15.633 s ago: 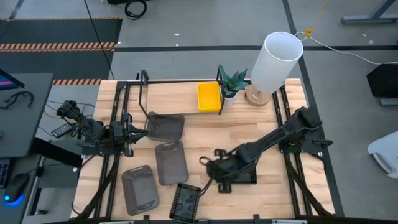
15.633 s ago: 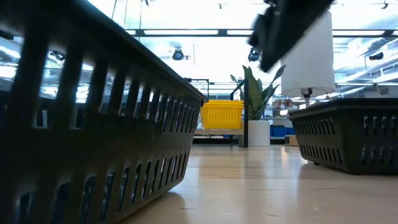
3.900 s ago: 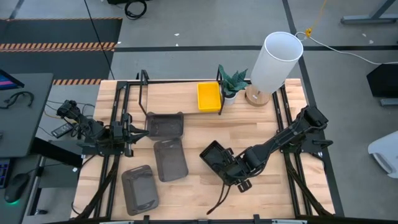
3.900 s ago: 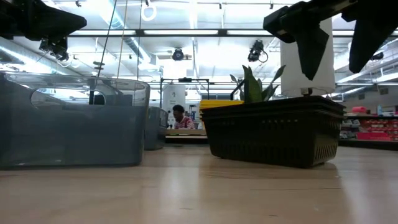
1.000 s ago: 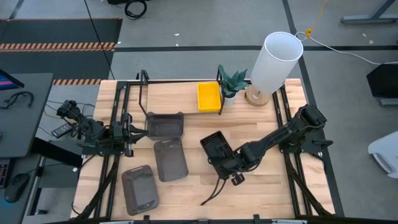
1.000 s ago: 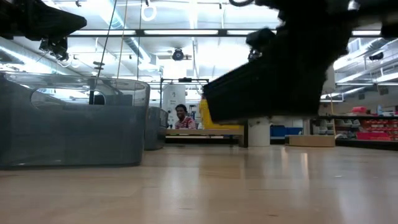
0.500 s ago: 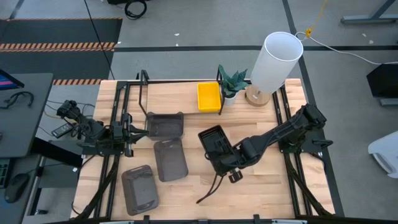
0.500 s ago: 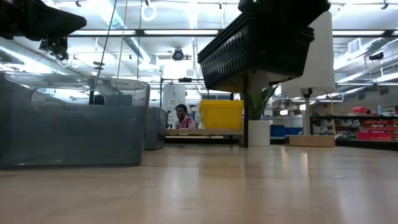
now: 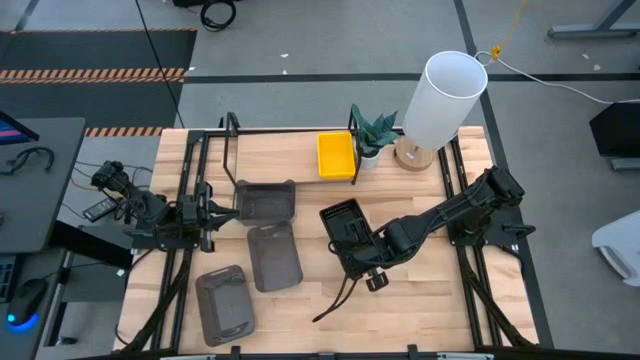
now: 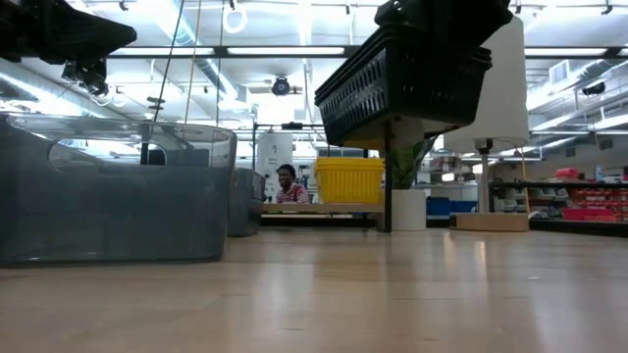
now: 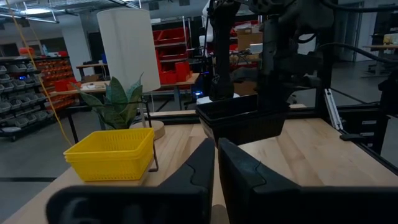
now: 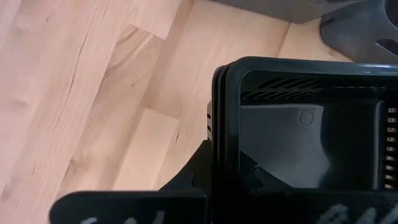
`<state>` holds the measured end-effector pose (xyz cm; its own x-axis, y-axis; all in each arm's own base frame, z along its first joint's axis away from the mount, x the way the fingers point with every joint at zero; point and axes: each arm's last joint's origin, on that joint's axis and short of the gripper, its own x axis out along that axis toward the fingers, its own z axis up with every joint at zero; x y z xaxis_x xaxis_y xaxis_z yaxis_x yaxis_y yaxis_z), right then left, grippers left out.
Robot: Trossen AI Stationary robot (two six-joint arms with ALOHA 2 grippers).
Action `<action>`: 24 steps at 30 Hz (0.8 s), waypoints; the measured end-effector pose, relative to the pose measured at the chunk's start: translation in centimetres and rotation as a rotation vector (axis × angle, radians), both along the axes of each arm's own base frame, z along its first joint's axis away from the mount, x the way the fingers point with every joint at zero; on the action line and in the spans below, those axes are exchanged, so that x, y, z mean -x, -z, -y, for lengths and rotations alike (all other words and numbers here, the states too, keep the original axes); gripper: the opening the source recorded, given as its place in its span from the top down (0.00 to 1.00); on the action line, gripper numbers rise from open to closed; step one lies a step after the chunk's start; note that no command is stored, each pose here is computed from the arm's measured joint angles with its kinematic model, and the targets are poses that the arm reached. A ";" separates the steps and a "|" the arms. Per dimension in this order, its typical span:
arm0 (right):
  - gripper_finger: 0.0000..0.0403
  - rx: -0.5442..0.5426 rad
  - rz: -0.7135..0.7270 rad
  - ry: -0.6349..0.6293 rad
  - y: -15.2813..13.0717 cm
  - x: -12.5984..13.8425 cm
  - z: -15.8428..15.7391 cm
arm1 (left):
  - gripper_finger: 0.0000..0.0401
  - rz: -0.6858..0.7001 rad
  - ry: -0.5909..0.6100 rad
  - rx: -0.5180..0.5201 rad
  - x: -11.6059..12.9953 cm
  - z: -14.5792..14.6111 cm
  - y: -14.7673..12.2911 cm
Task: Stack baskets on shelf by color
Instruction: Put the stacked black baskets on the shelf
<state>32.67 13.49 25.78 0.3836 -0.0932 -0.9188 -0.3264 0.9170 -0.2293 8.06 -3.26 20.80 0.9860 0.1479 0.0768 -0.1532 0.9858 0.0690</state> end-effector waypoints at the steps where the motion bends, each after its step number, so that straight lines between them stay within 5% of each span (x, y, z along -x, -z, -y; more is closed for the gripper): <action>1: 0.96 0.000 0.000 0.001 0.0 0.0 0.0 | 0.93 0.000 0.000 0.000 0.0 0.0 0.0; 24: 0.96 -0.063 0.011 -0.070 -0.1 -1.3 2.0 | 0.91 0.000 0.000 0.000 0.0 0.0 0.0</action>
